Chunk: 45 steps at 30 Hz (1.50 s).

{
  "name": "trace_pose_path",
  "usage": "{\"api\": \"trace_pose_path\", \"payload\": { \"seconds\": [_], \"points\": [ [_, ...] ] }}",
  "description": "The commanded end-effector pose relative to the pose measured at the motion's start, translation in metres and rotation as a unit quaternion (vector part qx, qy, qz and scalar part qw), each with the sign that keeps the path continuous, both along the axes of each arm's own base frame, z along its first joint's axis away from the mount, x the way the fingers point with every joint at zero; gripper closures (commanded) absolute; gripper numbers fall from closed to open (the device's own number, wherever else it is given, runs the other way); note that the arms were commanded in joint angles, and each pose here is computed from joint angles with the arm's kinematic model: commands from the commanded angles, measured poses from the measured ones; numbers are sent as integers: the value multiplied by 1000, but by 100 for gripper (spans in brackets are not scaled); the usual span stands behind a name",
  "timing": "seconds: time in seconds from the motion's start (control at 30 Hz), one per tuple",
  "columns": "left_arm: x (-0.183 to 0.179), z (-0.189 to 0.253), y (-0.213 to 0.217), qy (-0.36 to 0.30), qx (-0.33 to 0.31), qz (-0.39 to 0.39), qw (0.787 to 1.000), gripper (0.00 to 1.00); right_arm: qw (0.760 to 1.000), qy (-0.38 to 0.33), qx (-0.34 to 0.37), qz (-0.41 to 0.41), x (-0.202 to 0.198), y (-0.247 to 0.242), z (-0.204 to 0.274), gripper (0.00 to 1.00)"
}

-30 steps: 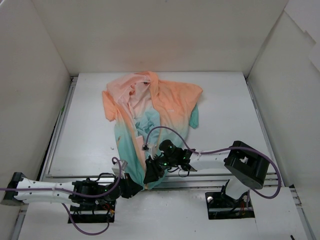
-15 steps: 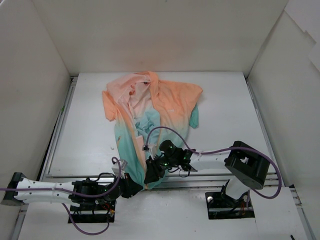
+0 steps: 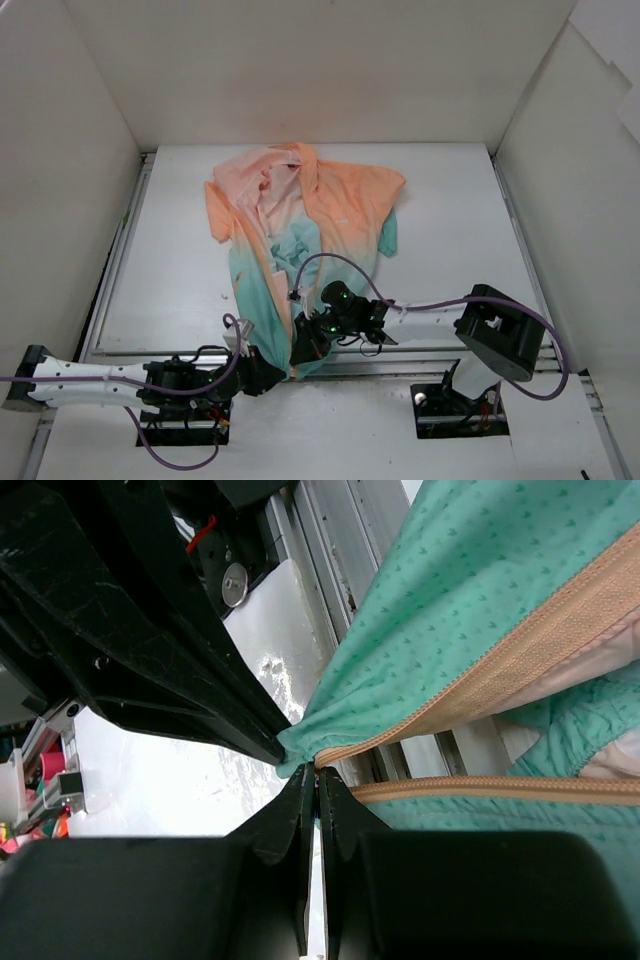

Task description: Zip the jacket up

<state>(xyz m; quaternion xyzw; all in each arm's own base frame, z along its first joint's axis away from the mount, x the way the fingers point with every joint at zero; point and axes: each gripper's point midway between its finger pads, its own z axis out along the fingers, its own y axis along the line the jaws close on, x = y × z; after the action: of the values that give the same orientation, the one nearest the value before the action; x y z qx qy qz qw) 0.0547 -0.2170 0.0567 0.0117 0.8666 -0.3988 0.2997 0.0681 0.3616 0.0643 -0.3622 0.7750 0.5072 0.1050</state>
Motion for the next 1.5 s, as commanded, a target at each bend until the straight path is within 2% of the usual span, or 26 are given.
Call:
{"api": "trace_pose_path", "payload": {
  "seconds": [0.0,0.27,0.4,0.5,0.57,0.67,0.8,0.97,1.07,1.13,1.33,1.47],
  "points": [
    [1,14,-7,-2,-25,4,1000,100,998,-35,41,-15,7,7,28,100],
    [2,19,-6,-4,-35,6,999,100,998,-40,34,-26,9,2,31,95],
    [2,21,-6,-6,-38,6,999,100,999,-35,36,-17,5,4,31,71],
    [3,21,-5,-7,-38,6,999,100,999,-33,37,-14,4,4,31,66],
    [3,22,-5,-7,-36,6,999,100,999,-32,36,-9,2,4,31,66],
    [3,21,-5,-8,-34,7,999,100,999,-31,36,-6,0,5,31,69],
    [3,22,-5,-8,-35,7,999,100,999,-31,36,-6,0,5,30,82],
    [3,22,-5,-8,-36,8,999,100,999,-33,43,-4,-1,6,34,91],
    [4,22,-4,-8,-35,9,999,100,999,-30,37,-2,-2,6,32,92],
    [3,22,-4,-7,-35,9,999,100,999,-30,36,-3,-2,6,31,99],
    [2,31,-8,-16,-42,-1,999,100,997,-63,23,-48,14,4,37,100],
    [3,51,-15,-36,-38,-15,999,100,984,-126,-4,-128,56,10,55,100]
  ]
}}
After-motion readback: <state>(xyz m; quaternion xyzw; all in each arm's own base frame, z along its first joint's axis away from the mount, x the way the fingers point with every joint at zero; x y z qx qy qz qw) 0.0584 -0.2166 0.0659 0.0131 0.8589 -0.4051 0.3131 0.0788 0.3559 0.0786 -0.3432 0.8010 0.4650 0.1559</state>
